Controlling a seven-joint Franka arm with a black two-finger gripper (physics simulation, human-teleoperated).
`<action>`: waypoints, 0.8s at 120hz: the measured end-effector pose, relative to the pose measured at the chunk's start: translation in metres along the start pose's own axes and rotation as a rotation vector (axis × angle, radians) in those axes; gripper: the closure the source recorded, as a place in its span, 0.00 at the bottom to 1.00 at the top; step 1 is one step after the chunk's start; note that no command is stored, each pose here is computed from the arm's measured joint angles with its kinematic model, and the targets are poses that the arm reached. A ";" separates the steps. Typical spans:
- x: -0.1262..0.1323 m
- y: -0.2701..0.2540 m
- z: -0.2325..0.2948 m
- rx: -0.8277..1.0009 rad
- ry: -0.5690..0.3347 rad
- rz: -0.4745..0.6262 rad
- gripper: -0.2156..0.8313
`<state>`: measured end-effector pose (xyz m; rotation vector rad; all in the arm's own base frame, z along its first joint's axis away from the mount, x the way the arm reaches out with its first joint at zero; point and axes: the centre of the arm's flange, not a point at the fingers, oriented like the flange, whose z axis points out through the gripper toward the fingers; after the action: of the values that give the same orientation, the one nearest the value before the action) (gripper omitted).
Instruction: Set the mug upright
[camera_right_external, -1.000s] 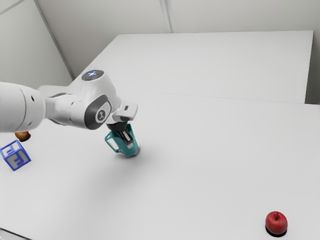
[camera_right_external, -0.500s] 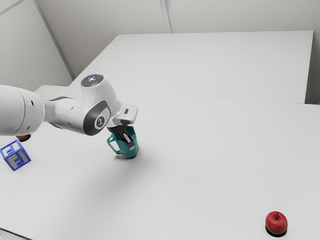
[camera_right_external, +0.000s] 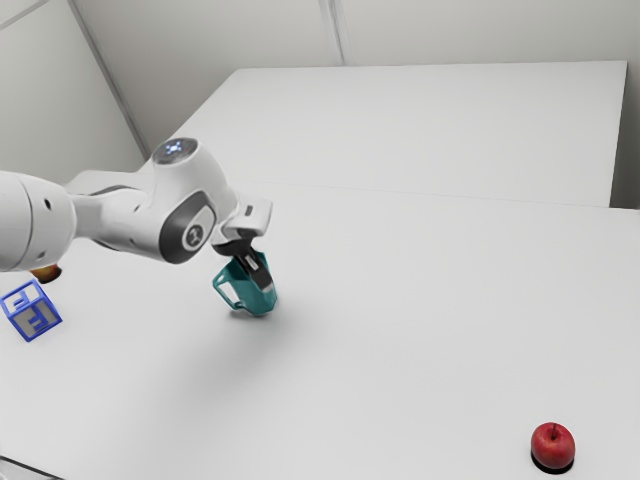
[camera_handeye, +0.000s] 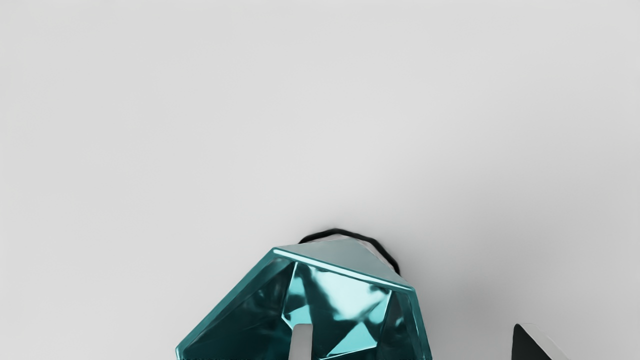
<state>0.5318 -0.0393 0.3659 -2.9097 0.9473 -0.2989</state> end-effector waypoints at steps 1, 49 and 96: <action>0.000 0.000 -0.001 0.000 0.002 0.000 0.40; 0.066 -0.014 -0.111 0.051 0.125 0.006 0.28; 0.059 -0.088 -0.147 -0.073 -0.129 -0.251 0.22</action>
<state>0.5992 -0.0035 0.5303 -3.0722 0.5873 -0.0892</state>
